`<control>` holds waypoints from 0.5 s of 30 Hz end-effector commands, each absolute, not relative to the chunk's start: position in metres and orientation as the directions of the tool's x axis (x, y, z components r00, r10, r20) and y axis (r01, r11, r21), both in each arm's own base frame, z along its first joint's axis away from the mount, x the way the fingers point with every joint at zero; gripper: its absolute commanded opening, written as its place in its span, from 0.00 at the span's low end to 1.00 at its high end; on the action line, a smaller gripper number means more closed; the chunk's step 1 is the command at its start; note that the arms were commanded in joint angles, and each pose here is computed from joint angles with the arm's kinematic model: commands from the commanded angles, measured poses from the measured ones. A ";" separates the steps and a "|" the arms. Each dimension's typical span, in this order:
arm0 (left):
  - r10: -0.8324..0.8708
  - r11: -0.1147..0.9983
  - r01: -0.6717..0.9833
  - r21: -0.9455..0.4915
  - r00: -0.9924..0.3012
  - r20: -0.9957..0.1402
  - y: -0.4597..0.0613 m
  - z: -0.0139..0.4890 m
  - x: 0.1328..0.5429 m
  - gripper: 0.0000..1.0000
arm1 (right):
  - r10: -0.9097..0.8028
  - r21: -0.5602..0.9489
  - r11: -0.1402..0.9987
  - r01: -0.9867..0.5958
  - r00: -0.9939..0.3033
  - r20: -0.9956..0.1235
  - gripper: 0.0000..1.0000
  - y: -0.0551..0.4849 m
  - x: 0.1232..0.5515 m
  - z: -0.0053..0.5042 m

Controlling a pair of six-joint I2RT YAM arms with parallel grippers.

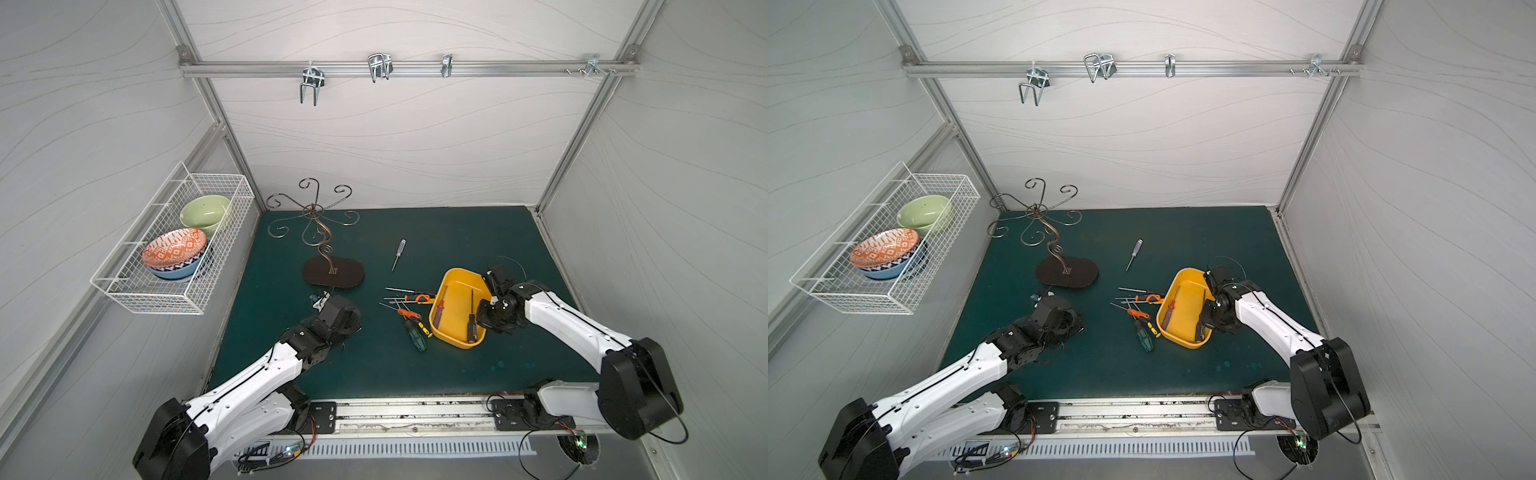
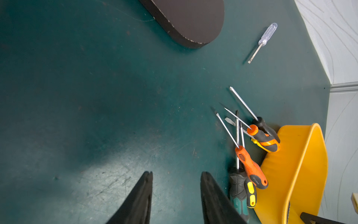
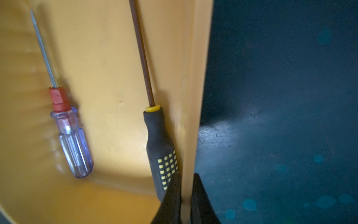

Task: Put the screwdriver on the desktop into the storage box
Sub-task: Adjust the storage box at the center of the board.

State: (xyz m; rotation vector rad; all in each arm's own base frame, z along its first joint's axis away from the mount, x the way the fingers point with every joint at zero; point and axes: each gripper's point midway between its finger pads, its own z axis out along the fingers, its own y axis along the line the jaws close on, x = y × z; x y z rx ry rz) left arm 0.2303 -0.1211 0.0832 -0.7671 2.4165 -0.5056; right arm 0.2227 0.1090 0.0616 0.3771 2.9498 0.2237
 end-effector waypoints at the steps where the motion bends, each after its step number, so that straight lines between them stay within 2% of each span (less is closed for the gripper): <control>1: -0.636 0.741 -0.400 -0.539 -0.675 -0.373 -0.131 0.097 0.240 0.44 | 0.209 0.171 0.969 0.180 -0.963 -0.170 0.08 0.113 0.236 0.068; 6: -0.640 0.732 -0.412 -0.543 -0.689 -0.340 -0.138 0.094 0.240 0.45 | 0.161 0.146 0.980 0.135 -0.970 -0.183 0.00 0.114 0.245 0.070; 15: -0.650 0.709 -0.439 -0.552 -0.711 -0.268 -0.174 0.089 0.233 0.46 | 0.104 0.136 0.988 0.079 -0.977 -0.186 0.01 0.121 0.260 0.070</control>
